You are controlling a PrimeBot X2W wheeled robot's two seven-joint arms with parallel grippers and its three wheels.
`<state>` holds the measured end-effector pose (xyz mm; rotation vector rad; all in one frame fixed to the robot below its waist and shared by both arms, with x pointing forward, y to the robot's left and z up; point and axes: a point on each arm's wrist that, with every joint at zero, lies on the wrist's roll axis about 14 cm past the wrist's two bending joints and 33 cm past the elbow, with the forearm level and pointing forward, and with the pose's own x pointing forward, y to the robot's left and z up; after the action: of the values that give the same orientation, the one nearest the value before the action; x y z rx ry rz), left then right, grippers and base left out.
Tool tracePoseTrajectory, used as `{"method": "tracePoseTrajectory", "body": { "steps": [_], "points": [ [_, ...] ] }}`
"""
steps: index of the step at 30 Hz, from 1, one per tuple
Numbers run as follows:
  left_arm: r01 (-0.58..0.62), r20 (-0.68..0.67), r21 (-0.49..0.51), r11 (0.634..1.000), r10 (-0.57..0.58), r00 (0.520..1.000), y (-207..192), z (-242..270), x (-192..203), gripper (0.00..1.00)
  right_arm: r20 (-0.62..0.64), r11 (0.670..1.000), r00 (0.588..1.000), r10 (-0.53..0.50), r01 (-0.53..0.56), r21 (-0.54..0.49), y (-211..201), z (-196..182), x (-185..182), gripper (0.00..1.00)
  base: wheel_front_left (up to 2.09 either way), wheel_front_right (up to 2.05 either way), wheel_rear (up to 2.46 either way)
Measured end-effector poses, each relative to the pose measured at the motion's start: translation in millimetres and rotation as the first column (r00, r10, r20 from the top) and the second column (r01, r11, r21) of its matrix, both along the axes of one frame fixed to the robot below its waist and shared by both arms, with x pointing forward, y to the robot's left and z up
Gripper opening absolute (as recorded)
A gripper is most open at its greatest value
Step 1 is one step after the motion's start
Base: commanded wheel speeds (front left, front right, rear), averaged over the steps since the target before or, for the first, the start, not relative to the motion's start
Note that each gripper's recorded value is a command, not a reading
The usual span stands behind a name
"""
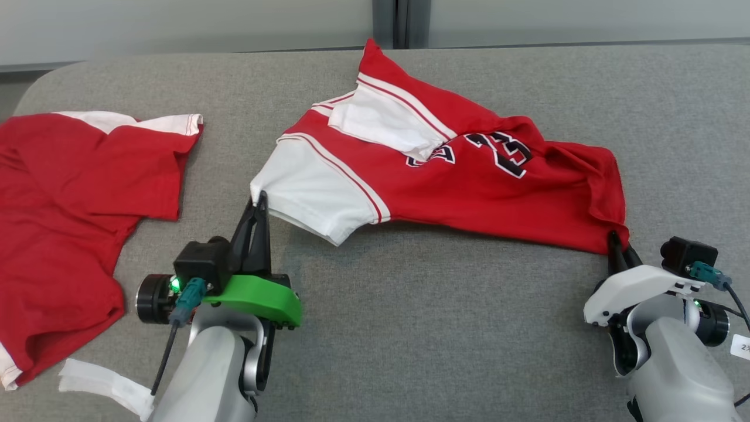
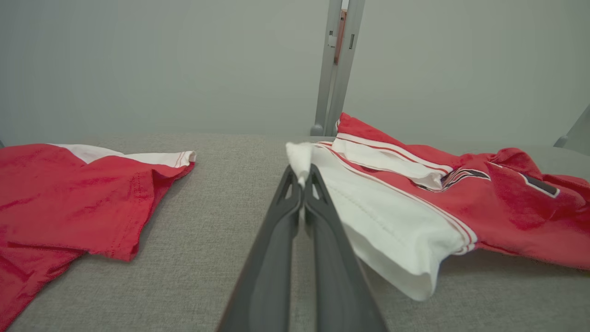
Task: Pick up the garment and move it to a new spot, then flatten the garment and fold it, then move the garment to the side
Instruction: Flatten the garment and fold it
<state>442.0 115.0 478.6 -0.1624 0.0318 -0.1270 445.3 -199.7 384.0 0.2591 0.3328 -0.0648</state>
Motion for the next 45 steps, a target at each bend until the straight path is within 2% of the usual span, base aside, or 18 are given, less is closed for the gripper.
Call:
{"method": "tracePoseTrajectory", "body": {
  "steps": [3,5,7,9,15,21,27,31,33,37,39,41,43,45],
  "points": [
    [-0.027,0.024,-0.020,0.999,0.028,0.999,8,10,1,0.00,0.081,0.999,0.996,0.024,-0.026,0.026,11,24,7,0.00,0.00,0.00,0.00],
    [-0.021,0.049,-0.020,1.000,0.022,0.999,8,18,2,0.00,0.152,0.996,0.988,0.026,-0.039,0.085,21,48,14,0.00,0.00,0.00,0.00],
    [0.014,0.092,-0.038,0.999,-0.011,0.996,2,33,3,0.00,0.241,0.986,0.970,0.034,-0.073,0.153,32,81,22,0.00,0.00,0.00,0.00],
    [0.046,0.144,-0.041,0.998,-0.040,0.989,-2,51,4,0.00,0.329,0.979,0.943,0.051,-0.113,0.172,32,116,27,0.00,0.00,0.00,0.00],
    [0.101,0.364,-0.099,0.990,-0.059,0.929,-7,144,21,0.00,0.557,0.971,0.827,0.078,-0.190,0.145,16,220,21,0.00,0.00,0.00,0.00],
    [0.179,0.571,-0.011,0.984,-0.140,0.809,-22,251,15,0.00,0.746,0.973,0.655,0.122,-0.227,0.041,10,328,-2,0.00,0.00,0.00,0.00],
    [0.238,0.683,0.022,0.971,-0.188,0.705,-37,325,-11,0.00,0.838,0.984,0.534,0.113,-0.175,-0.022,-5,397,-38,0.00,0.00,0.00,0.00],
    [0.254,0.700,0.015,0.967,-0.192,0.688,-41,342,-20,0.00,0.867,0.991,0.488,0.102,-0.122,-0.048,-11,421,-59,0.00,0.00,0.00,0.00],
    [0.259,0.702,0.017,0.966,-0.196,0.684,-42,346,-23,0.00,0.867,0.993,0.489,0.096,-0.109,-0.048,-12,424,-65,0.00,0.00,0.00,0.00],
    [0.260,0.671,0.031,0.965,-0.213,0.710,-42,340,-16,0.00,0.844,0.996,0.531,0.075,-0.077,-0.040,-15,416,-63,0.00,0.00,0.00,0.00],
    [0.261,0.632,0.075,0.963,-0.248,0.734,-46,327,-5,0.00,0.829,0.998,0.555,0.060,-0.051,-0.038,-21,410,-57,0.00,0.00,0.00,0.00],
    [0.262,0.590,0.112,0.959,-0.276,0.759,-49,316,12,0.00,0.812,0.999,0.582,0.047,-0.034,-0.034,-25,404,-45,0.00,0.00,0.00,0.00],
    [0.256,0.553,0.156,0.954,-0.299,0.777,-51,310,30,0.00,0.785,0.994,0.615,0.072,0.017,-0.105,-30,397,-29,0.00,0.00,0.00,0.00],
    [0.238,0.508,0.210,0.948,-0.314,0.802,-47,302,55,0.00,0.766,0.991,0.639,0.068,0.048,-0.129,-37,388,-9,0.00,0.00,0.00,0.00]
  ]
}}
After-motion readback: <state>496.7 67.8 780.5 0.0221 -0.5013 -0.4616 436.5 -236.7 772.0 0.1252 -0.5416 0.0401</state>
